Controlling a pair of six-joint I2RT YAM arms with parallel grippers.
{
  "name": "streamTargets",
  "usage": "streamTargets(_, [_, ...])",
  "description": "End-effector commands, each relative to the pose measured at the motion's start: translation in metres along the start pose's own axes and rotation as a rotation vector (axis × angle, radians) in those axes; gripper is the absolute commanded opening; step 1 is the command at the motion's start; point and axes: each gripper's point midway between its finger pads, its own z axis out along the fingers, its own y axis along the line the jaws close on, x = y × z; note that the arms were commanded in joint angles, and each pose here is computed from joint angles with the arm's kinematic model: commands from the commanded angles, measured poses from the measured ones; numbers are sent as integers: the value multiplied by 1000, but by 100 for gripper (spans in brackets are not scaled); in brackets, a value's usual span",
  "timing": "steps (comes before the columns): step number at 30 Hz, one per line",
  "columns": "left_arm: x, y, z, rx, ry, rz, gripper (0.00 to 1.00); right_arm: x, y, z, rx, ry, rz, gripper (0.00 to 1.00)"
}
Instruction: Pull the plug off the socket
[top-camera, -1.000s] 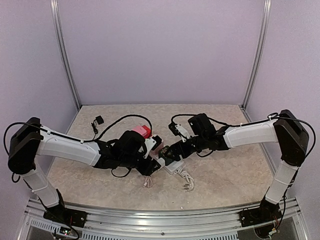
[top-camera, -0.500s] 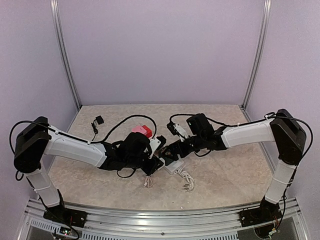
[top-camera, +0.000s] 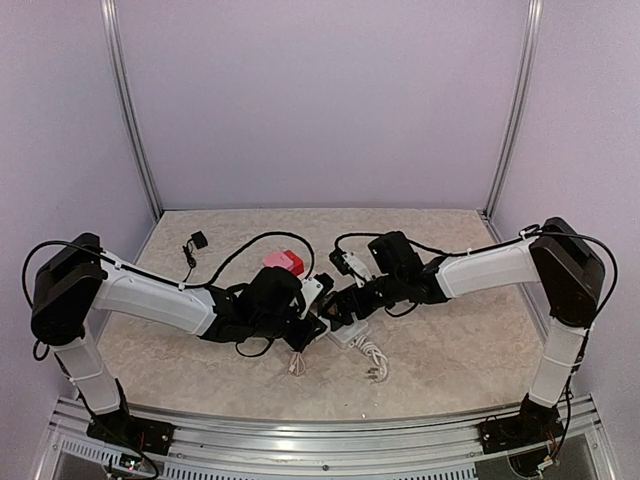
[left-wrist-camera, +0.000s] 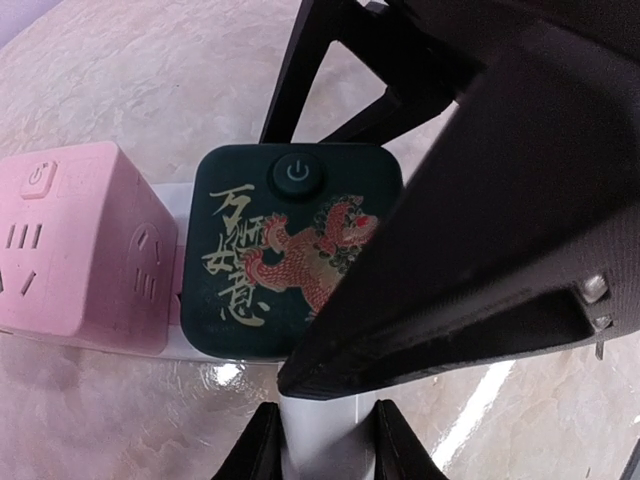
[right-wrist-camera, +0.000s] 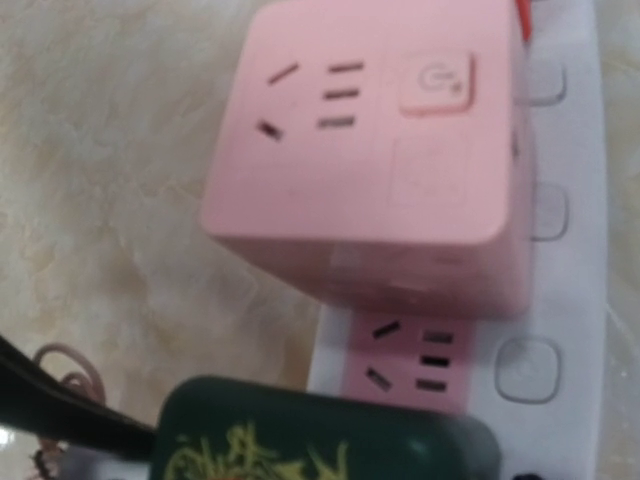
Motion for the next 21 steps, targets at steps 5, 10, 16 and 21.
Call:
streamTargets(5, [11,4,2,-31,16,-21,19,18,-18,9,76,53,13,70])
streamTargets(10, [15,2,2,-66,38,16,11,23,-24,11,104,60,21,58])
streamTargets(16, [27,-9,15,-76,104,44,5,25,-27,14,113,68,21,53])
streamTargets(21, [29,-5,8,5,74,-90,1,31,-32,15,133,83,16,52])
